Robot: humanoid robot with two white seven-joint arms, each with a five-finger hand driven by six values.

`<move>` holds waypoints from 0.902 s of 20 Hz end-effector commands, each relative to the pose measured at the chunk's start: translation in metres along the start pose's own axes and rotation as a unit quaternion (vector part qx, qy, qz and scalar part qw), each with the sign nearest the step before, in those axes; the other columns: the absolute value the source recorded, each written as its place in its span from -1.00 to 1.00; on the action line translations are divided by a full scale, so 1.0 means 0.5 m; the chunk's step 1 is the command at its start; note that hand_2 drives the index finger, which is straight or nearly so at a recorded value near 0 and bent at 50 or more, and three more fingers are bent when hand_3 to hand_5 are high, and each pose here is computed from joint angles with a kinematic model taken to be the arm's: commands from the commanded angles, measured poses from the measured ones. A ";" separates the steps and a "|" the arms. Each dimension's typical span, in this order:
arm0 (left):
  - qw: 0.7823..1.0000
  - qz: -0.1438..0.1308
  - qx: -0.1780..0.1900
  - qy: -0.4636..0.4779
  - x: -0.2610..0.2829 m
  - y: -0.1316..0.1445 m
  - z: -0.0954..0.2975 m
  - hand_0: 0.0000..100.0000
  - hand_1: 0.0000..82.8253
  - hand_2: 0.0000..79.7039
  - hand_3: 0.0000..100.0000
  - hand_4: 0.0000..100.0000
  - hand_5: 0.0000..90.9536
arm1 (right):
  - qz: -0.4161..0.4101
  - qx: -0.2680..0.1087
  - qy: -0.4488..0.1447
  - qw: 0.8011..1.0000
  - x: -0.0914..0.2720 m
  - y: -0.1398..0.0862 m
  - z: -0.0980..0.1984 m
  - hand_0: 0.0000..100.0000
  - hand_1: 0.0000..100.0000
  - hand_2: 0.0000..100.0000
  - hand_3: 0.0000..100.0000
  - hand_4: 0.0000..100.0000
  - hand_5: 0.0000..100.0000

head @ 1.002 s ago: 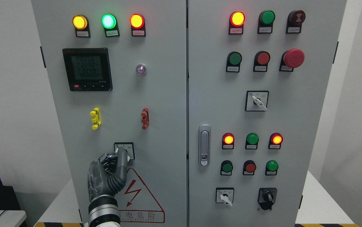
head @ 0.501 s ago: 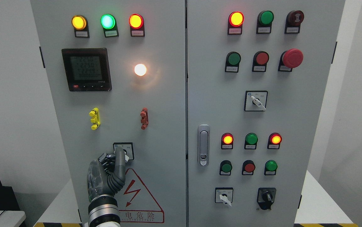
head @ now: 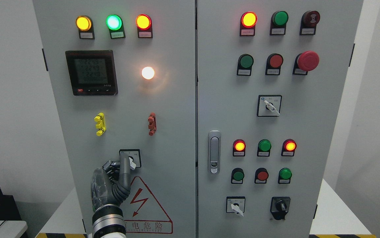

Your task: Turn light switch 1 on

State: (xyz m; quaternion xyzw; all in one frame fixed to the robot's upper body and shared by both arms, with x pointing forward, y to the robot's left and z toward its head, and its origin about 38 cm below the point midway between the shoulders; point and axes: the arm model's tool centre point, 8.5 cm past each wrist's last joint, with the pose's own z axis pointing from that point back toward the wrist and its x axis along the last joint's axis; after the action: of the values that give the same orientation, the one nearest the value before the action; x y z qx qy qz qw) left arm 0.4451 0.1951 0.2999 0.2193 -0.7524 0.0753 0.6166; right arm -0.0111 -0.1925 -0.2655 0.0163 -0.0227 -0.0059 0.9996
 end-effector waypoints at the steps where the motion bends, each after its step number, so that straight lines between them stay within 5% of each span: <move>1: 1.000 0.002 -0.005 -0.004 0.002 -0.002 0.000 -0.10 -0.52 0.58 0.78 0.74 0.82 | -0.003 0.002 0.000 1.000 0.000 0.002 0.000 -0.76 -0.22 -1.00 -1.00 -1.00 -1.00; 18: 1.000 0.006 -0.006 -0.007 0.005 -0.002 0.003 -0.30 -0.47 0.61 0.79 0.74 0.82 | -0.003 0.002 0.000 1.000 0.000 0.002 0.000 -0.76 -0.22 -1.00 -1.00 -1.00 -1.00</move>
State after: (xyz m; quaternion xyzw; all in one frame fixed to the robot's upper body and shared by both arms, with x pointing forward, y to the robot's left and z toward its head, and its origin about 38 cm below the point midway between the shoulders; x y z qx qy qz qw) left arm 0.4445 0.1937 0.3015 0.2129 -0.7574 0.0722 0.6130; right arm -0.0111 -0.1925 -0.2655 0.0163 -0.0227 -0.0058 0.9996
